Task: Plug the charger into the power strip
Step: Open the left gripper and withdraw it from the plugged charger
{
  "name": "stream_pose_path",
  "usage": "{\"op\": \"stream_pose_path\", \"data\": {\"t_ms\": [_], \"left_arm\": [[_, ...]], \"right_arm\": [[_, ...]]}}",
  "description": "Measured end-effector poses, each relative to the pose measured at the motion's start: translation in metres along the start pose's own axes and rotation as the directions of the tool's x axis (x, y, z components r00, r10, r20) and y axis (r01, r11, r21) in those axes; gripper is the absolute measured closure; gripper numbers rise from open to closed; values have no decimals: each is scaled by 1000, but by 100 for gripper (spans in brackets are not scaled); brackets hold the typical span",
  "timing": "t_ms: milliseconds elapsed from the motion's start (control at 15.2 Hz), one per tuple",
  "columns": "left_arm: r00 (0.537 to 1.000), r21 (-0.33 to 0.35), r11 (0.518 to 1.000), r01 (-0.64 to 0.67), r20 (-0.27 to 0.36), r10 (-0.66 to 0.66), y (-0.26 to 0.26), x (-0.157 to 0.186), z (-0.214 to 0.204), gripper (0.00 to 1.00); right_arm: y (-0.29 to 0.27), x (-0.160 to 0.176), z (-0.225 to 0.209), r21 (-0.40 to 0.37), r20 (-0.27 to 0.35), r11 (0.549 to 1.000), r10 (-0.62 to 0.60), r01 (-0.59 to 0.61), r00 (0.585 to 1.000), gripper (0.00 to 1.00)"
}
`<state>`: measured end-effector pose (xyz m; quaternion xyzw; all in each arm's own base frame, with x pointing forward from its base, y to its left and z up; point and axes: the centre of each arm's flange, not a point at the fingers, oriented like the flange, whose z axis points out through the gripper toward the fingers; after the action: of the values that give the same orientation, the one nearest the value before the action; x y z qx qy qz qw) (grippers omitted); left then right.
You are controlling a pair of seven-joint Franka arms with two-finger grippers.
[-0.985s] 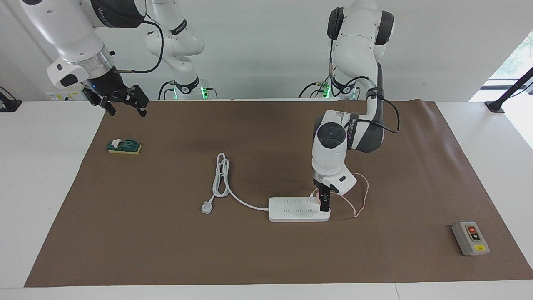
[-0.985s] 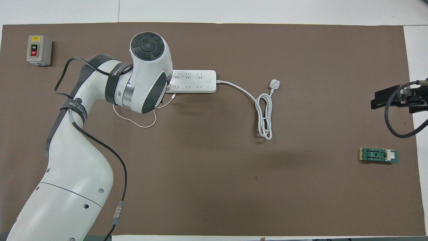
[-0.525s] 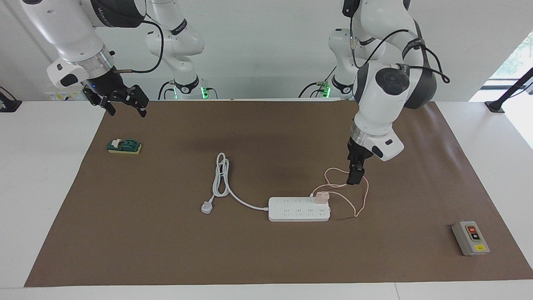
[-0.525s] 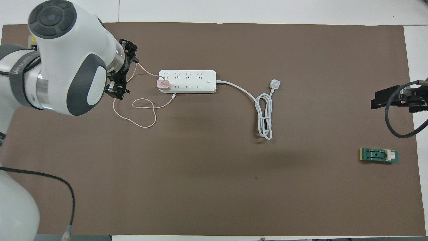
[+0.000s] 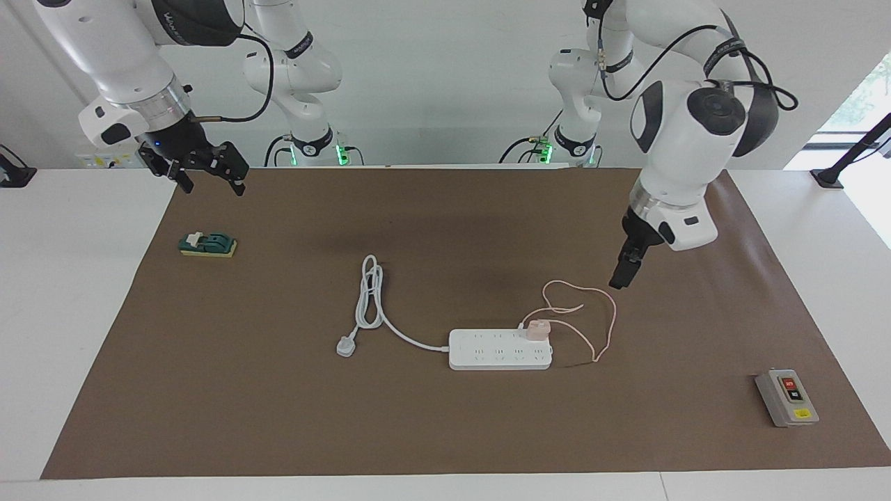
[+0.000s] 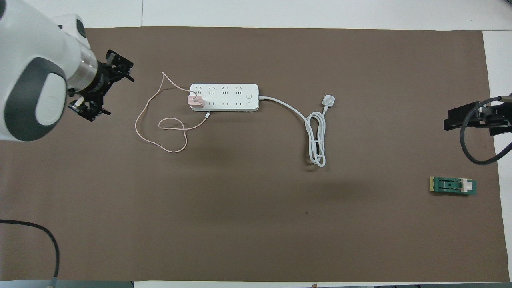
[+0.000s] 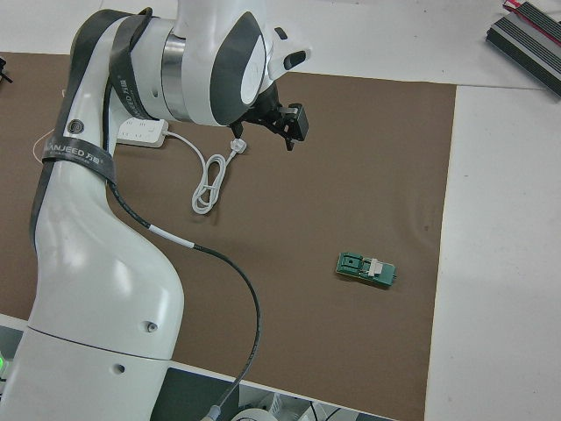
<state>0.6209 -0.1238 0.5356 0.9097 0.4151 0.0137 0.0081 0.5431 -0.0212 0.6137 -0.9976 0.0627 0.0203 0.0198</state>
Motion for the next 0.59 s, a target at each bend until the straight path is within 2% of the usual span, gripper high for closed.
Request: {"op": "stream_pose_path", "data": {"t_ms": [131,328,460,591], "left_arm": [[992,-7,992,-127,-3,127,-38,40,-21,0],[953,-1,953,-303,5,303,-93,86,-43,0],[914,1,914,-405,20,405,-114,95,-54,0],[862,-1,863,-506,39,505,-130,91,-69,0]], "right_arm": [[0,0,0,0,0,1000,0,0,1000,0],[0,0,0,0,0,1000,0,0,1000,0],[0,0,0,0,0,1000,0,0,1000,0],[0,0,0,0,0,1000,0,0,1000,0]]}}
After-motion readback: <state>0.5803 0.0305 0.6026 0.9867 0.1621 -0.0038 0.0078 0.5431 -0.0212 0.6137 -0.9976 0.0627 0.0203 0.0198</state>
